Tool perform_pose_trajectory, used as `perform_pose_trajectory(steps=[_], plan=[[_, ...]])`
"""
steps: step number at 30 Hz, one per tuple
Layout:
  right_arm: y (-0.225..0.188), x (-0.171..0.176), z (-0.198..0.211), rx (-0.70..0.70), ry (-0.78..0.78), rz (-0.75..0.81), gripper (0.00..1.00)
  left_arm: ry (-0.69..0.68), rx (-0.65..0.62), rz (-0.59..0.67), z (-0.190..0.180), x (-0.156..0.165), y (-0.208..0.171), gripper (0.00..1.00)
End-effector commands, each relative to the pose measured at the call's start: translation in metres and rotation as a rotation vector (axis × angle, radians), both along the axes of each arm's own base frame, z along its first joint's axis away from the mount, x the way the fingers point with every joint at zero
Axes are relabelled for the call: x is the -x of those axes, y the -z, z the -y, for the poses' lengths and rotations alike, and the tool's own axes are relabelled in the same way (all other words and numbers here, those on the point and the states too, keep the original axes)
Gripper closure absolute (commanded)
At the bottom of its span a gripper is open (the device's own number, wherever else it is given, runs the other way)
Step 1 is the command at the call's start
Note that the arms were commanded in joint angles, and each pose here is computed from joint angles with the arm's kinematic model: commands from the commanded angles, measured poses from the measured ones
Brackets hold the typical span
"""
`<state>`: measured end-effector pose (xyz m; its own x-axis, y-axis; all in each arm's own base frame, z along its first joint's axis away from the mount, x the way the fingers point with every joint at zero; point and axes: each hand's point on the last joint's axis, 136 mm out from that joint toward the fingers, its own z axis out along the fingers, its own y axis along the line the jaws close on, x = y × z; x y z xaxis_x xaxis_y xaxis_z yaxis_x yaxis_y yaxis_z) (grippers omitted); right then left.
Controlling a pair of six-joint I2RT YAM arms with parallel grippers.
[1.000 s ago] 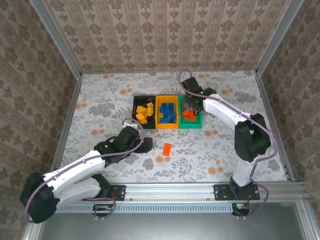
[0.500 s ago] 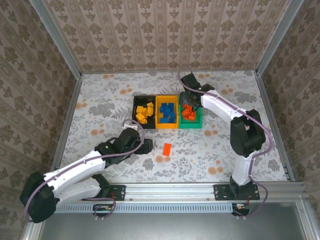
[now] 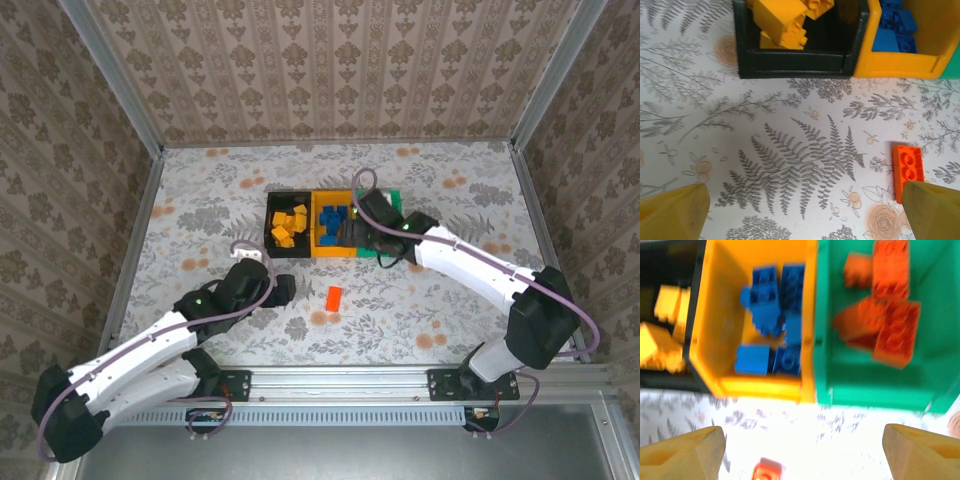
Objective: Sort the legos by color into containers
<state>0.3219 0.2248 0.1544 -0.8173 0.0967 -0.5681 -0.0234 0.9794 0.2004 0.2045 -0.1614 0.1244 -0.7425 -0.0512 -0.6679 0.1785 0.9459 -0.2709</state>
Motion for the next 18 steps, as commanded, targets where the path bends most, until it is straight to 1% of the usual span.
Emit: perform_pose_trajectory(steps=[1,5,9,14,18], plan=[[0.021,0.025,-0.011,-0.008,0.004,-0.051,0.16,-0.082,-0.047,0.058,-0.025,-0.004,-0.017,0.0],[0.052,0.046,-0.033,0.048,-0.07,-0.118,0.16,-0.118,-0.035,0.104,-0.041,-0.001,-0.027,0.0],[0.079,0.058,-0.05,0.101,-0.123,-0.173,0.16,-0.137,-0.013,0.119,-0.049,0.002,-0.028,0.0],[0.112,0.064,-0.057,0.199,-0.14,-0.218,0.16,-0.147,-0.004,0.092,-0.052,0.006,-0.02,0.0],[0.125,0.063,-0.064,0.191,-0.14,-0.218,0.15,-0.147,-0.001,0.083,-0.052,0.007,-0.017,0.0]])
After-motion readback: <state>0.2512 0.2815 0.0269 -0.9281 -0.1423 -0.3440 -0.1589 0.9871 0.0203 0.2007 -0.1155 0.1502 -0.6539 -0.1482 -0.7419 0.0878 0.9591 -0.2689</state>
